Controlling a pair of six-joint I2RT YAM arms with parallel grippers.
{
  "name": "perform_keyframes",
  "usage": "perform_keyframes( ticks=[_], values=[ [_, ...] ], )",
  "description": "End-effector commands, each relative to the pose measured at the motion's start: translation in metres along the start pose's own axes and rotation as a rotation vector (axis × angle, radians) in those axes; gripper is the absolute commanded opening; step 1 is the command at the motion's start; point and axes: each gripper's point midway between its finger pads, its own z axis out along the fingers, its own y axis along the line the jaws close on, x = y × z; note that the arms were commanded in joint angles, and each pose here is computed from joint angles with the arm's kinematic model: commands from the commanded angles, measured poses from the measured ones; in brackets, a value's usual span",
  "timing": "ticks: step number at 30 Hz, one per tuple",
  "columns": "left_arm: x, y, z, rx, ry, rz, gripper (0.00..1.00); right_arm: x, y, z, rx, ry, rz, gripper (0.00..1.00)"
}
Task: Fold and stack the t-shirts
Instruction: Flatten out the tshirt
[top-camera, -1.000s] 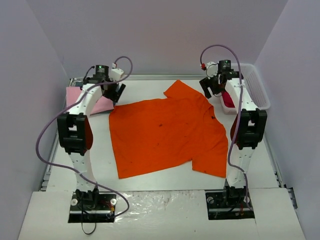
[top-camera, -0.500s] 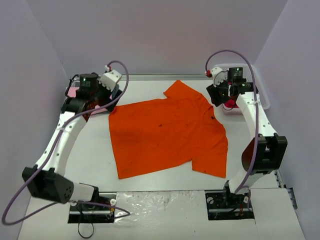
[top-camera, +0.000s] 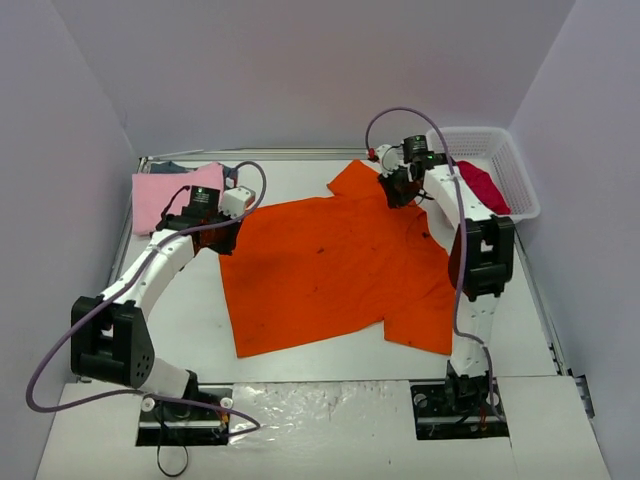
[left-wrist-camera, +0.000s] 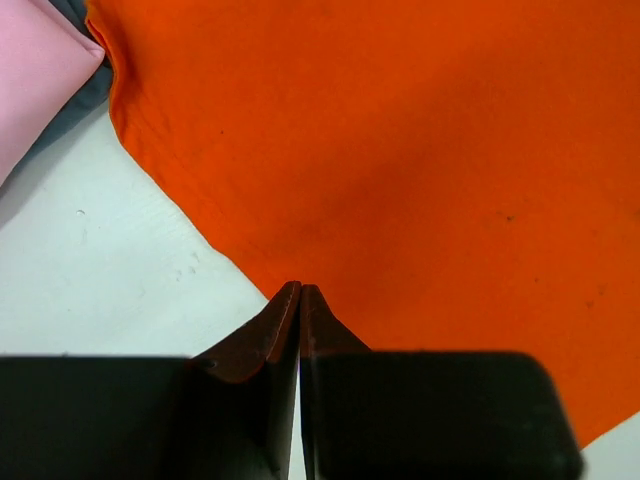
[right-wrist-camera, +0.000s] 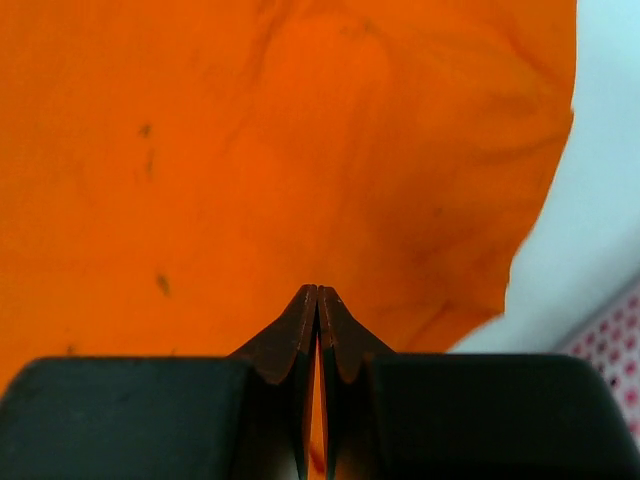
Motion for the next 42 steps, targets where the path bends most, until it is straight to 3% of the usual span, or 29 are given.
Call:
perform_keyframes(
  ticks=[1, 11, 20, 24, 42],
  values=[
    [-0.038, 0.013, 0.002, -0.057, -0.102, -0.074, 0.02, -0.03, -0.017, 0.014, 0.027, -0.036, 0.04, 0.0],
    [-0.039, 0.021, 0.044, -0.061, -0.032, -0.099, 0.02, -0.049, -0.04, 0.075, 0.06, -0.022, 0.089, 0.0],
    [-0.032, 0.023, 0.066, -0.079, 0.038, -0.108, 0.02, -0.015, -0.044, 0.115, 0.068, 0.069, 0.127, 0.0],
    [-0.016, 0.022, 0.087, -0.07, 0.127, -0.109, 0.02, 0.007, -0.044, 0.132, 0.062, 0.121, 0.15, 0.0],
    [-0.013, 0.044, 0.122, -0.219, 0.242, -0.071, 0.02, 0.073, -0.093, 0.12, 0.169, 0.239, 0.269, 0.0]
  ],
)
